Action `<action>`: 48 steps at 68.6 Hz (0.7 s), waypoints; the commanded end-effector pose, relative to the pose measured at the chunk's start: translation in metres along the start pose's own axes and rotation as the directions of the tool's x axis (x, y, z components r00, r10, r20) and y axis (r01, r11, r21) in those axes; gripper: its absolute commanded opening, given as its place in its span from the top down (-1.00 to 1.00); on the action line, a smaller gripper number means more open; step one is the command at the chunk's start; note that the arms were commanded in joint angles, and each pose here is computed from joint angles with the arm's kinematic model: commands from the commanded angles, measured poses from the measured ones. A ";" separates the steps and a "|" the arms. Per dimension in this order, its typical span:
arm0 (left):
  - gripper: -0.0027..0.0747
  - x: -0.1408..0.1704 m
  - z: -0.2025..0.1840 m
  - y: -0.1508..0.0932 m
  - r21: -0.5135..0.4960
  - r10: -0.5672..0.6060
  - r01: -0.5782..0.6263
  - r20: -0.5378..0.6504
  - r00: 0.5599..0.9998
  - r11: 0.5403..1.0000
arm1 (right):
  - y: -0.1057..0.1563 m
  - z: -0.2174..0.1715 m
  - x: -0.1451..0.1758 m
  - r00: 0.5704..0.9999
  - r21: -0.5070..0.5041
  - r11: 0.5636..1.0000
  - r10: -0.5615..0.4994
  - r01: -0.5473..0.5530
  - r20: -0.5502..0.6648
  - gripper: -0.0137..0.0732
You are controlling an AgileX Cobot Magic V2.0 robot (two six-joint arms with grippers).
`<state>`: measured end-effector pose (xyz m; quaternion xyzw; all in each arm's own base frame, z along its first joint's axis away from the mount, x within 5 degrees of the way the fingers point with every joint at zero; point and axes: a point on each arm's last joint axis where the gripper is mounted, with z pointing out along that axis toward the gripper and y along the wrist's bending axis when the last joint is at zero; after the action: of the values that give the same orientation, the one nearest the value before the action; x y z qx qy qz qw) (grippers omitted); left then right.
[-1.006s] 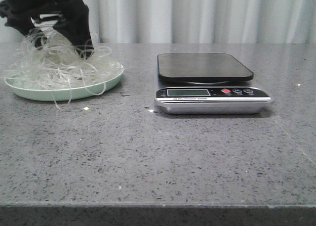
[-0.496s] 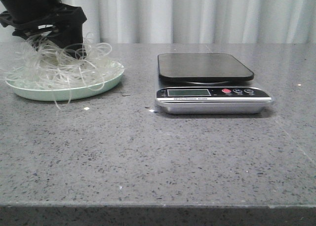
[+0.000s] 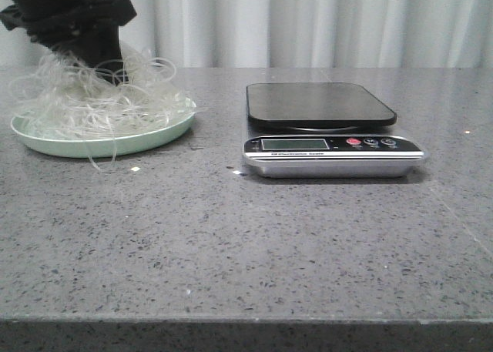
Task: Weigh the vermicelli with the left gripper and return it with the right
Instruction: 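Lower the left gripper into the vermicelli pile and close on it, then lift the vermicelli with the left gripper and carry it toward the scale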
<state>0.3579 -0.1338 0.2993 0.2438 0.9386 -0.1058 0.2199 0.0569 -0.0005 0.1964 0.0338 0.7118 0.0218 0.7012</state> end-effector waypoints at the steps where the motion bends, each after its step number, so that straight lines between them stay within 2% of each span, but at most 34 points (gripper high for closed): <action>1: 0.56 -0.021 -0.045 -0.009 0.003 0.016 -0.016 0.143 0.990 1.000 | 0.000 -0.002 -0.012 0.994 0.008 1.000 0.001 -0.002 0.110 0.34; 23: 0.56 -0.053 -0.115 -0.026 -0.005 0.079 -0.081 0.306 0.949 0.997 | 0.000 -0.002 -0.012 0.994 0.008 1.000 0.001 -0.002 0.110 0.34; 36: 0.56 -0.066 -0.155 -0.063 0.052 0.130 -0.169 0.430 0.893 0.984 | 0.000 -0.002 -0.012 0.994 0.008 1.000 0.001 -0.002 0.110 0.34; 48: 0.56 -0.070 -0.159 -0.100 0.089 0.183 -0.255 0.480 0.858 0.963 | 0.000 -0.002 -0.012 0.994 0.008 1.000 0.001 -0.002 0.110 0.34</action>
<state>0.3311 -0.1858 0.4440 0.3250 0.8574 -0.1631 0.3642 0.0569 -0.0005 0.1964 0.0338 0.7118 0.0218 0.7012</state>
